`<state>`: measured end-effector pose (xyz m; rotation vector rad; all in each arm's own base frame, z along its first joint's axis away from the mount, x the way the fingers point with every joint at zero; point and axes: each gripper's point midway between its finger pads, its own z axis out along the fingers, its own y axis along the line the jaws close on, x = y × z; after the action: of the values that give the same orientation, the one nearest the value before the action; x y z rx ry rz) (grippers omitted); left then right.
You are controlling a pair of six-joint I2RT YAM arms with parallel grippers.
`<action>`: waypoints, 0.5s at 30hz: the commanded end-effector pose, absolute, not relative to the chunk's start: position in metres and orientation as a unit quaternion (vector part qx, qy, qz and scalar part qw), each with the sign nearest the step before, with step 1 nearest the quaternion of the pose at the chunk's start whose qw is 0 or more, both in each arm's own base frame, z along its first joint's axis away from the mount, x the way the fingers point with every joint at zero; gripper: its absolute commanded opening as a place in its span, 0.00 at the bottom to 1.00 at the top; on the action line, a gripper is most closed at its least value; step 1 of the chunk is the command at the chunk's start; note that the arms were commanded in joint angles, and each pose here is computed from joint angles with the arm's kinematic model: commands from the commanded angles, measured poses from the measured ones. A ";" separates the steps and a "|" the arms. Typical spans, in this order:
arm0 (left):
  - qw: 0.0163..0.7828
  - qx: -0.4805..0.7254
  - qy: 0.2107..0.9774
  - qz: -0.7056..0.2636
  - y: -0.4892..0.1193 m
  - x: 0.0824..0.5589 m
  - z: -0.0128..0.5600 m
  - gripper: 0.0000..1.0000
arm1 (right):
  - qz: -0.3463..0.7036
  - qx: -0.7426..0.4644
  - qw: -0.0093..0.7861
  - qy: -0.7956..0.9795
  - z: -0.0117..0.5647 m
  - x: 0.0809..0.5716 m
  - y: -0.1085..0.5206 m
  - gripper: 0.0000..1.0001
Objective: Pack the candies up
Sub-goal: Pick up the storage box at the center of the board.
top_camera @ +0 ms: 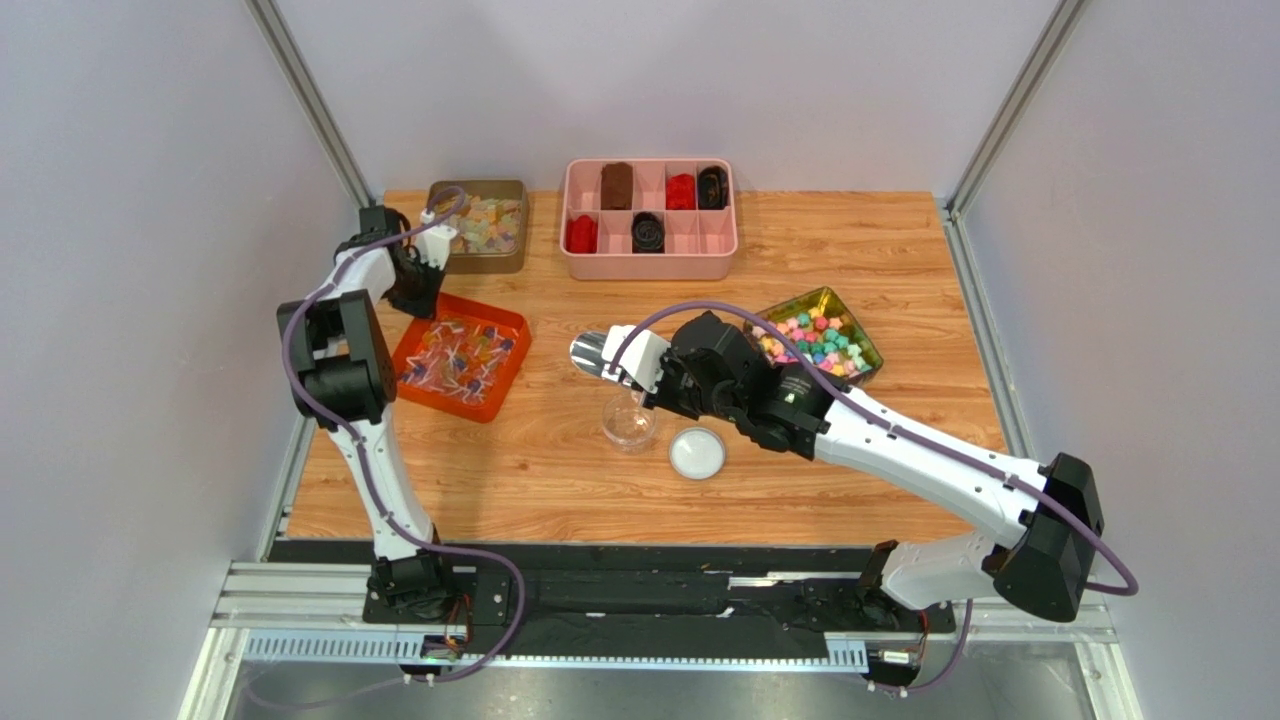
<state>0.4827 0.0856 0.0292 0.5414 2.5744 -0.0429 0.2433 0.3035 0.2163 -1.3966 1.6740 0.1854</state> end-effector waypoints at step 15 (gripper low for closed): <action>0.407 0.166 0.852 -0.283 -0.024 0.440 0.184 0.00 | 0.019 -0.567 0.495 0.658 0.300 0.275 0.318 0.00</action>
<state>0.4461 0.0203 0.1416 0.4027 2.3321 -0.4087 0.2664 0.3191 0.2603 -1.4428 1.6321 0.0886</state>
